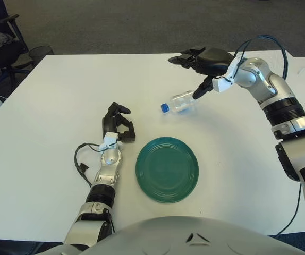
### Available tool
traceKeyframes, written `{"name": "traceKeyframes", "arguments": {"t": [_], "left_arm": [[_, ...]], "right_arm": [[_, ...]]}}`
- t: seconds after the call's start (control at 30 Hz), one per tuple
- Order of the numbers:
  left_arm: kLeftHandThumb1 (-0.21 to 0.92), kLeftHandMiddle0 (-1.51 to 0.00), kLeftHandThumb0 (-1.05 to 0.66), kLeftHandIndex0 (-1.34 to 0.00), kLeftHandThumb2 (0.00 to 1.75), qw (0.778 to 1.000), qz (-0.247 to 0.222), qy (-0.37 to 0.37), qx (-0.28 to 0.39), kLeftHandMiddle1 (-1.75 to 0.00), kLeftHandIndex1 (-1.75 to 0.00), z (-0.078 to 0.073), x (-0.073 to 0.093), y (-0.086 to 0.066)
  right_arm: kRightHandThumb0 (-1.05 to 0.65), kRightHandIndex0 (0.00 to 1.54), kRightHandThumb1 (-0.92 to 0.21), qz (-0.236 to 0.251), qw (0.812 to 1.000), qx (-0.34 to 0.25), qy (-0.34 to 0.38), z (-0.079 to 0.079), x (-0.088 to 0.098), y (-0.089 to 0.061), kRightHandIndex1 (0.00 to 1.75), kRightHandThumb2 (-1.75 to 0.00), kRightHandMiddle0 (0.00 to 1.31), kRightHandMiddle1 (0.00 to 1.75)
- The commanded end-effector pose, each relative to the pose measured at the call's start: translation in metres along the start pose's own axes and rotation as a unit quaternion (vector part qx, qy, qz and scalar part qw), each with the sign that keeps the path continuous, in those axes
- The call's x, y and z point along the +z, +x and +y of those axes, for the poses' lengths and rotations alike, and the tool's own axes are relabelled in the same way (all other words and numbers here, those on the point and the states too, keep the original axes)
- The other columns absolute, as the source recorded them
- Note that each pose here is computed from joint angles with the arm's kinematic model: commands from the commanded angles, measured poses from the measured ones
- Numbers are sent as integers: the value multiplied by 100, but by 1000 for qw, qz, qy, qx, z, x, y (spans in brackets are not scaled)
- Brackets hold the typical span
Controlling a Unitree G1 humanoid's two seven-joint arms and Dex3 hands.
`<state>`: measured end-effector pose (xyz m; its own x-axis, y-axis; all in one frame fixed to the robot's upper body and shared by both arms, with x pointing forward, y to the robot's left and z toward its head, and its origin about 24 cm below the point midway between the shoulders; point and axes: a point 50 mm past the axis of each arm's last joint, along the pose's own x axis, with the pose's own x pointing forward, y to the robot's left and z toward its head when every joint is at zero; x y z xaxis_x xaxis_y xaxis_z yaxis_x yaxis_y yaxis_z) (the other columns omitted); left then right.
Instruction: Put the bottle into the plate.
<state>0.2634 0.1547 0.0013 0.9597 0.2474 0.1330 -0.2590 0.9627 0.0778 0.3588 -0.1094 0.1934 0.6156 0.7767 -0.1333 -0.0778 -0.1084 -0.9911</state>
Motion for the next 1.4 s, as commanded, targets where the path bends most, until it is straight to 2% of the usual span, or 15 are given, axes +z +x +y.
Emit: {"name": "traceKeyframes", "arguments": {"t": [0.0, 0.1, 0.33, 0.43, 0.57, 0.9, 1.37], "left_arm": [[-6, -92, 0, -67, 171, 999, 36, 9, 0, -164, -175, 2, -16, -12], [-6, -92, 0, -67, 171, 999, 34, 14, 1, -164, -175, 1, -15, -12], [-7, -93, 0, -68, 172, 999, 36, 20, 1, -165, -175, 1, -15, -11], [-7, -93, 0, -68, 173, 999, 35, 20, 1, -165, -175, 1, -15, -11], [-7, -93, 0, -68, 173, 999, 32, 18, 1, -165, -175, 1, -14, -11], [-7, -93, 0, -68, 173, 999, 31, 19, 0, -165, -175, 2, -14, -11], [-9, -94, 0, -70, 174, 999, 32, 27, 5, -164, -175, 2, -15, -11]], "right_arm": [[-105, 0, -92, -2, 1000, -4, -12, -3, 1, 6, 0, -8, 0, 0], [-105, 0, -92, -1, 1000, 2, -9, 8, 2, 12, 0, -11, 0, 0], [-105, 0, -92, 0, 1000, 14, -5, 17, 0, 17, 0, -16, 0, 0], [-105, 0, -92, 34, 999, 40, 5, 49, -8, 28, 0, -17, 0, 0], [-105, 0, -92, 49, 997, 51, 6, 65, -9, 34, 0, -20, 0, 0], [-105, 0, -92, 31, 997, 64, 1, 71, -6, 37, 0, -30, 0, 0], [-105, 0, -92, 27, 992, 120, 9, 80, -3, 40, 0, -26, 0, 0]]}}
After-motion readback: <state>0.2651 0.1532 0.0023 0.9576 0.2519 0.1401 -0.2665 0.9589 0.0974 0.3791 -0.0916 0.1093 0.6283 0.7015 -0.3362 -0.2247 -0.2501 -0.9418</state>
